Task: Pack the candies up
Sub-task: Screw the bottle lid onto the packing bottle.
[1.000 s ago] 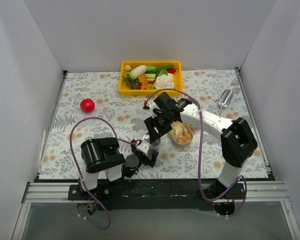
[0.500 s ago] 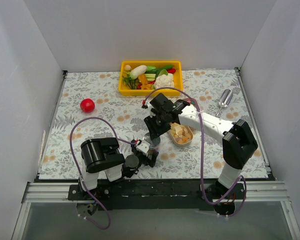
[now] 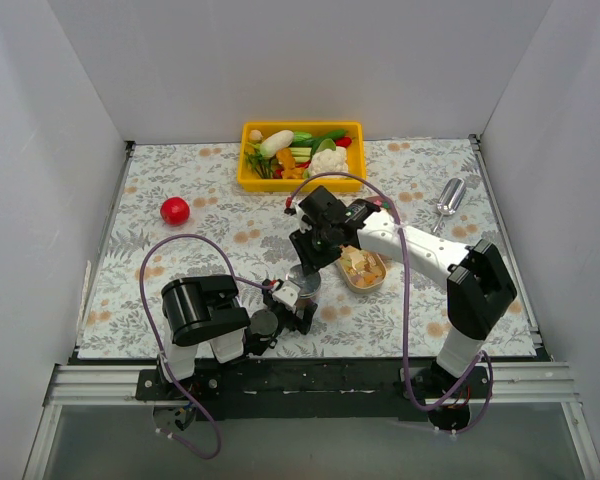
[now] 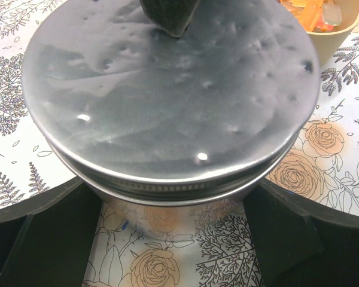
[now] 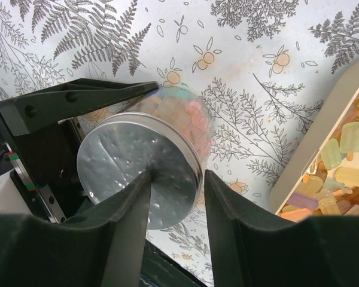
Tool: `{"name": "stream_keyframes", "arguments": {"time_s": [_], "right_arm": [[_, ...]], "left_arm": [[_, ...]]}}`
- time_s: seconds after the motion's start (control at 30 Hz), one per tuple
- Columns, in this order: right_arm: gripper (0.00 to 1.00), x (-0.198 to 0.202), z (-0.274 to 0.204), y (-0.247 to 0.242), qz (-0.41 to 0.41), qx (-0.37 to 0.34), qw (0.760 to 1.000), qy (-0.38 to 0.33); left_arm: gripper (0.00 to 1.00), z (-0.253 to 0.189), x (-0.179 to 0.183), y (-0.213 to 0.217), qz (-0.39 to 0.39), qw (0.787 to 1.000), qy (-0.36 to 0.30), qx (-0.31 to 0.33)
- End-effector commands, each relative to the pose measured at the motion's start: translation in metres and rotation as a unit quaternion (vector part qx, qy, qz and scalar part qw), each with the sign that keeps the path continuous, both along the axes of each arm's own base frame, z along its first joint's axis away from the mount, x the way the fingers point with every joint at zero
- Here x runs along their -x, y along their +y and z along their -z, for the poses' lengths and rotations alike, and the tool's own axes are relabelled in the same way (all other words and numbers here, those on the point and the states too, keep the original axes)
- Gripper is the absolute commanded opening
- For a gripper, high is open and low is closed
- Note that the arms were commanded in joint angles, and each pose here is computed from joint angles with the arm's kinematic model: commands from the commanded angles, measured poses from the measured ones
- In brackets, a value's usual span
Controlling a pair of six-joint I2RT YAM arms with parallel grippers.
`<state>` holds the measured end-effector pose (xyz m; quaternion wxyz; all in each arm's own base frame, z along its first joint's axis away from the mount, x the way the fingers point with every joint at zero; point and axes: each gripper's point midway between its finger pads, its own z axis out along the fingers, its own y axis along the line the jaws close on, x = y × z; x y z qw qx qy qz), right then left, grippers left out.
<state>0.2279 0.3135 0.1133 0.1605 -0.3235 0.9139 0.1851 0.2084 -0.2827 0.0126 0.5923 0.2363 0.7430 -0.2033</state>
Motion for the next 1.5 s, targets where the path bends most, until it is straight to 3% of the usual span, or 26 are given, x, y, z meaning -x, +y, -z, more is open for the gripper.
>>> {"name": "stream_keyframes", "arguments": {"time_s": [0.0,0.13,0.23,0.6,0.97,1.1,1.2,1.3,1.47], "right_arm": [[0.44,-0.002,0.015,-0.022,0.013,0.056,0.998,-0.010],[0.23,0.008,0.020,-0.020,-0.004,0.051,0.999,0.013],[0.17,0.017,0.024,-0.019,-0.015,0.040,0.999,0.031],[0.14,0.056,0.045,-0.041,-0.017,0.046,0.994,0.093],[0.09,0.100,0.034,-0.041,-0.017,-0.017,0.990,0.141],[0.09,0.115,0.026,-0.041,-0.033,-0.026,0.991,0.131],[0.11,0.097,0.012,-0.045,-0.008,-0.014,0.996,0.085],[0.19,0.072,-0.008,-0.052,0.036,0.004,0.999,0.030],[0.43,0.019,-0.052,-0.044,0.077,-0.035,0.996,-0.039]], "left_arm": [[0.80,-0.004,0.007,0.006,0.008,0.999,0.002,0.044],[0.80,-0.004,0.007,0.006,0.008,0.999,0.002,0.042],[0.80,-0.004,0.007,0.006,0.007,0.999,0.003,0.042],[0.80,0.000,0.006,0.006,0.005,0.999,0.007,0.036],[0.80,0.004,0.006,0.004,0.005,0.999,0.011,0.030],[0.80,0.005,0.007,0.005,0.005,0.999,0.015,0.030],[0.80,0.007,0.010,0.007,0.010,0.999,0.018,0.027],[0.80,0.007,0.012,0.012,0.009,0.999,0.019,0.026],[0.80,0.010,0.014,0.016,0.007,0.999,0.023,0.021]]}}
